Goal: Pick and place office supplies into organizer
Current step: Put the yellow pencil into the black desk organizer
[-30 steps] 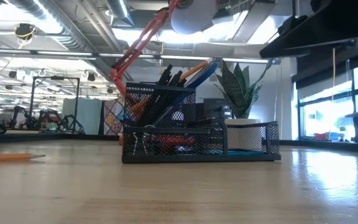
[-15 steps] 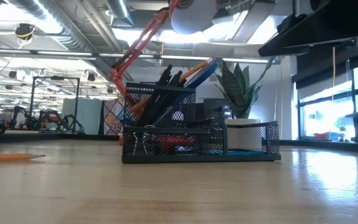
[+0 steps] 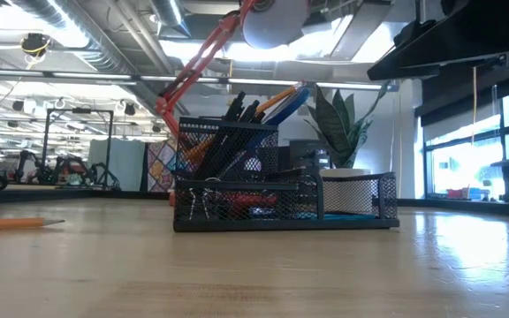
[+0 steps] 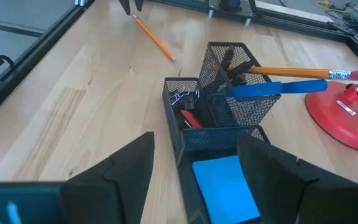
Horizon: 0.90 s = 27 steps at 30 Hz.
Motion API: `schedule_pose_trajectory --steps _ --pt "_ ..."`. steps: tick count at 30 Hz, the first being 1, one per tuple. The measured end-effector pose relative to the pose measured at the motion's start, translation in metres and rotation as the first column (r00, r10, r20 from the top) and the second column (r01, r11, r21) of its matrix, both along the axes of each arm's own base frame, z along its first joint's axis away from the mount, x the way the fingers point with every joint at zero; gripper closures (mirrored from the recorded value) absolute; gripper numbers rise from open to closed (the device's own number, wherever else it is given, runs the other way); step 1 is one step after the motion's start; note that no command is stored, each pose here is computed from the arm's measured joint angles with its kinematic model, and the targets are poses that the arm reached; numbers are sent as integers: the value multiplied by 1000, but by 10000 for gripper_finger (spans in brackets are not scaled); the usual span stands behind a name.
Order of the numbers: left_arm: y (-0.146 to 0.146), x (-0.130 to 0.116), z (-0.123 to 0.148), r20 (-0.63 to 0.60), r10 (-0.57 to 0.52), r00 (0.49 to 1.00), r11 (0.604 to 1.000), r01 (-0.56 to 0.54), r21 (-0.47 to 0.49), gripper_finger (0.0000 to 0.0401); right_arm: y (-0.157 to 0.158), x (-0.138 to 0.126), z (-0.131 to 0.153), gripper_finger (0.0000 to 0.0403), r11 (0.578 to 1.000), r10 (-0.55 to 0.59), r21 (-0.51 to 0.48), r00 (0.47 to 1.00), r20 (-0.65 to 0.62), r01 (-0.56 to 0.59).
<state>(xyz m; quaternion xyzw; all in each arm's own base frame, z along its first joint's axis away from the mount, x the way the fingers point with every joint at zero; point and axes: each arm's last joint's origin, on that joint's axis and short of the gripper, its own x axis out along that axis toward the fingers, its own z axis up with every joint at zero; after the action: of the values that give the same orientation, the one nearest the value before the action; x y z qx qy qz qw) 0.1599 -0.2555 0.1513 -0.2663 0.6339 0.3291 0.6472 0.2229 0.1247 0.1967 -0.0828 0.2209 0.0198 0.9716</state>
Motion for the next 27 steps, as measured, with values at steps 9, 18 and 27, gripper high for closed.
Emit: schedule_pose_trajectory --steps 9,18,27 --pt "11 -6 -26 15 7 1000 997 -5 -79 269 0 0 0 169 1000 -1 1 1000 0 1" --pt "16 -7 -21 -1 15 1000 995 -15 -98 299 0 0 0 169 1000 0 -1 1000 0 0" --pt "19 -4 -22 -12 -17 1000 995 15 -99 342 0 0 0 169 1000 2 -4 1000 0 -2"
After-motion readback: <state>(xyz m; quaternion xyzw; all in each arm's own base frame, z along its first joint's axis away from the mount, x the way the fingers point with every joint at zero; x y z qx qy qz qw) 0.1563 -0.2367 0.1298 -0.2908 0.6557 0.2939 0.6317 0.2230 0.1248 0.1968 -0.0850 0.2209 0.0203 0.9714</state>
